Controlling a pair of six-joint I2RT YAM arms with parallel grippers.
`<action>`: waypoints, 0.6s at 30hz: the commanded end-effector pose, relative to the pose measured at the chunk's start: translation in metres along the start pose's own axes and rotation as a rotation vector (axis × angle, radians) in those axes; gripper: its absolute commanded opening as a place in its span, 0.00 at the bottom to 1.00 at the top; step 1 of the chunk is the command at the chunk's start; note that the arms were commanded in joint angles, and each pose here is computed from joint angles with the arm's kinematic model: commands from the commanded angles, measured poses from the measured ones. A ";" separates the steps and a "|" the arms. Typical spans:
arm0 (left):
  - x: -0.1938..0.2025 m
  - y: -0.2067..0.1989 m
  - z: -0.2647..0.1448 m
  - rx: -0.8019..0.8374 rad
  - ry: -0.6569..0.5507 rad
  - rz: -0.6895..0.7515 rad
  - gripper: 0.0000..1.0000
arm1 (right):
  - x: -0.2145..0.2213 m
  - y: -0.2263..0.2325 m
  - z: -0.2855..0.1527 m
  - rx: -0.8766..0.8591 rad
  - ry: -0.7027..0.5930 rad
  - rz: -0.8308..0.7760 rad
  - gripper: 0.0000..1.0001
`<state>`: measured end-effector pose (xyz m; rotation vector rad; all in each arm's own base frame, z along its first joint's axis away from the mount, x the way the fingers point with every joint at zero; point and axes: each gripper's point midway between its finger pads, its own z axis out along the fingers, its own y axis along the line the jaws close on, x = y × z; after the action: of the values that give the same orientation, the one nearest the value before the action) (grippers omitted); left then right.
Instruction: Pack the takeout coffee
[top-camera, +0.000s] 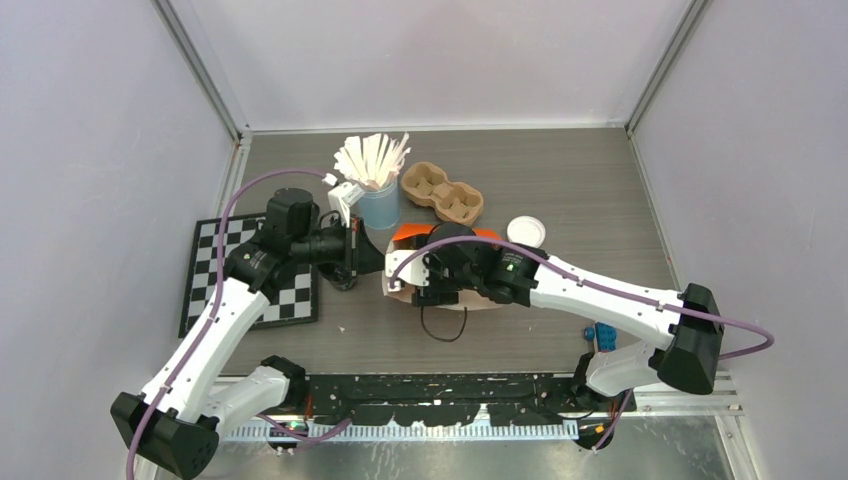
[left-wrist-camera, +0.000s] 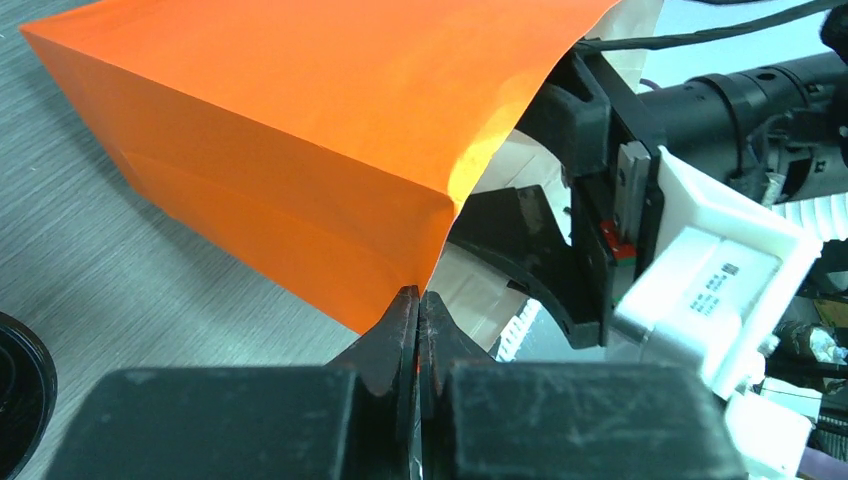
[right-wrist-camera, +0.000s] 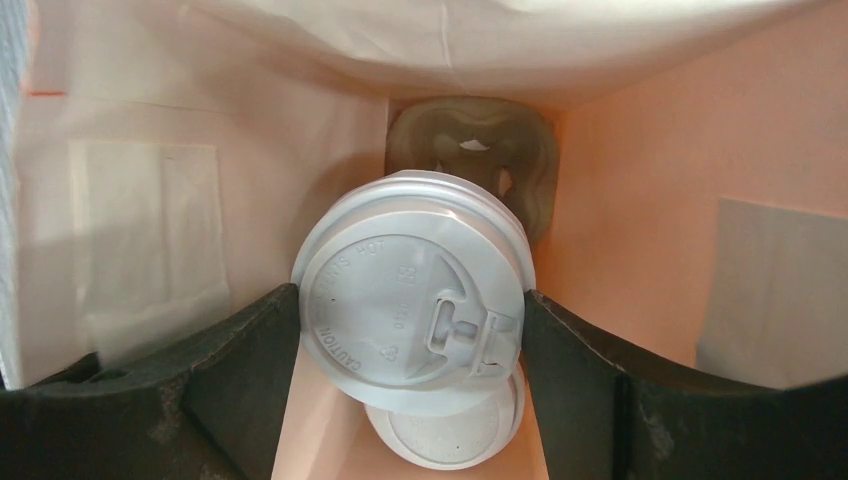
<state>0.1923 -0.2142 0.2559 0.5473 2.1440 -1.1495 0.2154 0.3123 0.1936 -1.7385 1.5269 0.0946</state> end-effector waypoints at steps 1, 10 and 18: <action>-0.003 -0.010 -0.005 0.033 -0.012 -0.005 0.00 | -0.021 -0.022 -0.007 0.069 -0.126 -0.046 0.63; 0.002 -0.012 -0.003 0.037 -0.031 -0.123 0.00 | -0.024 -0.022 0.005 0.061 -0.152 -0.115 0.64; 0.011 -0.013 -0.006 0.038 -0.015 -0.125 0.00 | -0.015 -0.016 0.015 0.046 -0.129 -0.157 0.63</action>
<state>0.1796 -0.2138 0.2518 0.4137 2.1979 -1.2253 0.2274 0.3254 0.1913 -1.7896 1.3546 0.0948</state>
